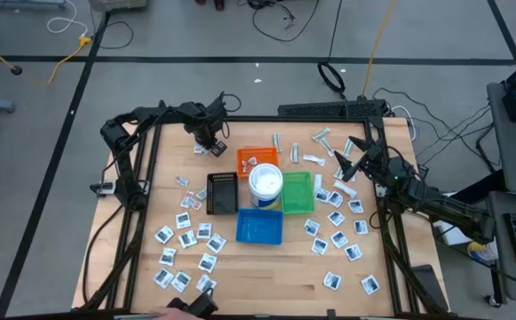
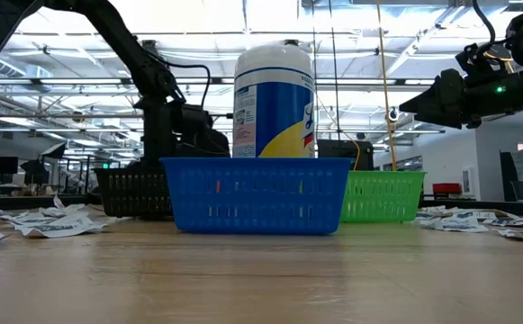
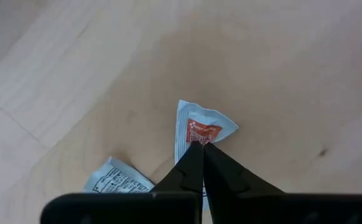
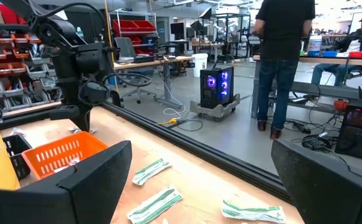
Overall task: Pick & Place First Aid Supplies
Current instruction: Put the orange ointment pack into the orange bin
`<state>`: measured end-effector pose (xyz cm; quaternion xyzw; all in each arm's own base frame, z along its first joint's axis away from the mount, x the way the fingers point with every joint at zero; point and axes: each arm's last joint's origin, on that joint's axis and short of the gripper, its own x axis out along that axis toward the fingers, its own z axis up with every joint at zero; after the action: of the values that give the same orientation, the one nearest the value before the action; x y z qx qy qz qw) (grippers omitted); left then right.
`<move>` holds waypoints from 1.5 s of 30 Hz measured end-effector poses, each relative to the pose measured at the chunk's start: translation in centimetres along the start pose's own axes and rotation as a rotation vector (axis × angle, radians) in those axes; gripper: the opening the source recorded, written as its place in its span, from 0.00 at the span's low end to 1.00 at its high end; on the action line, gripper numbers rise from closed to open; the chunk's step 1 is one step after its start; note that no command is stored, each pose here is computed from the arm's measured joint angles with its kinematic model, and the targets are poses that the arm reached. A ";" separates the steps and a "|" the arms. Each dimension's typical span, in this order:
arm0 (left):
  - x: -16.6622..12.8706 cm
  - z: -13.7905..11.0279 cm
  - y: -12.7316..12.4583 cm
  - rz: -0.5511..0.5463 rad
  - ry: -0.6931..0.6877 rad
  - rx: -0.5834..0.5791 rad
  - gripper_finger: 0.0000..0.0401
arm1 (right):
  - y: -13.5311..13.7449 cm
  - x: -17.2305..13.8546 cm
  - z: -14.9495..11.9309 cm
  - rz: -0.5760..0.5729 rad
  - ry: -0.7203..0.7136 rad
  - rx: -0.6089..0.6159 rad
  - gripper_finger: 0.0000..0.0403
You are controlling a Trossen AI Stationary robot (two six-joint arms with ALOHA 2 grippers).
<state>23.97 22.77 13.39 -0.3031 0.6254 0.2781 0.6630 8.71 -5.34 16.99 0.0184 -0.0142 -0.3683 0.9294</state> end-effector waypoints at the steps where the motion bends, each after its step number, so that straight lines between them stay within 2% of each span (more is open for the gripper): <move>1: 0.0 0.0 0.0 -0.001 0.002 0.008 0.02 | 0.0 0.0 0.0 0.000 0.000 0.000 0.94; 9: -1.6 0.4 0.2 -0.003 -0.002 0.007 0.00 | 0.0 0.0 0.0 0.000 0.000 0.000 0.94; 14: -5.1 1.1 0.0 0.000 -0.061 0.073 0.00 | 0.0 0.0 0.0 0.000 0.000 0.000 0.94; 21: -9.0 1.1 -0.4 -0.003 -0.056 0.192 0.00 | 0.0 0.0 0.0 0.000 0.000 0.000 0.94; 24: -9.8 0.7 -0.8 -0.001 -0.008 0.273 0.00 | 0.0 0.0 0.0 0.000 0.000 0.000 0.94; 32: -10.1 0.2 -1.6 0.014 0.043 0.366 0.00 | 0.0 0.0 0.0 0.000 0.000 0.000 0.94; 35: -10.0 0.0 -3.0 0.013 0.040 0.469 0.00 | 0.0 0.0 0.0 0.000 0.000 0.000 0.94; 42: -11.4 0.6 -7.0 -0.002 -0.011 0.801 0.00 | 0.0 0.0 0.0 0.000 0.000 0.000 0.94; 45: -12.0 1.2 -8.4 -0.040 -0.052 0.886 0.00 | 0.0 0.0 0.0 0.000 0.000 0.000 0.94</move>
<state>30.26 18.27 25.91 0.0054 0.6613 -0.0223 0.7498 8.71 -5.34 16.98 0.0183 -0.0140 -0.3685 0.9293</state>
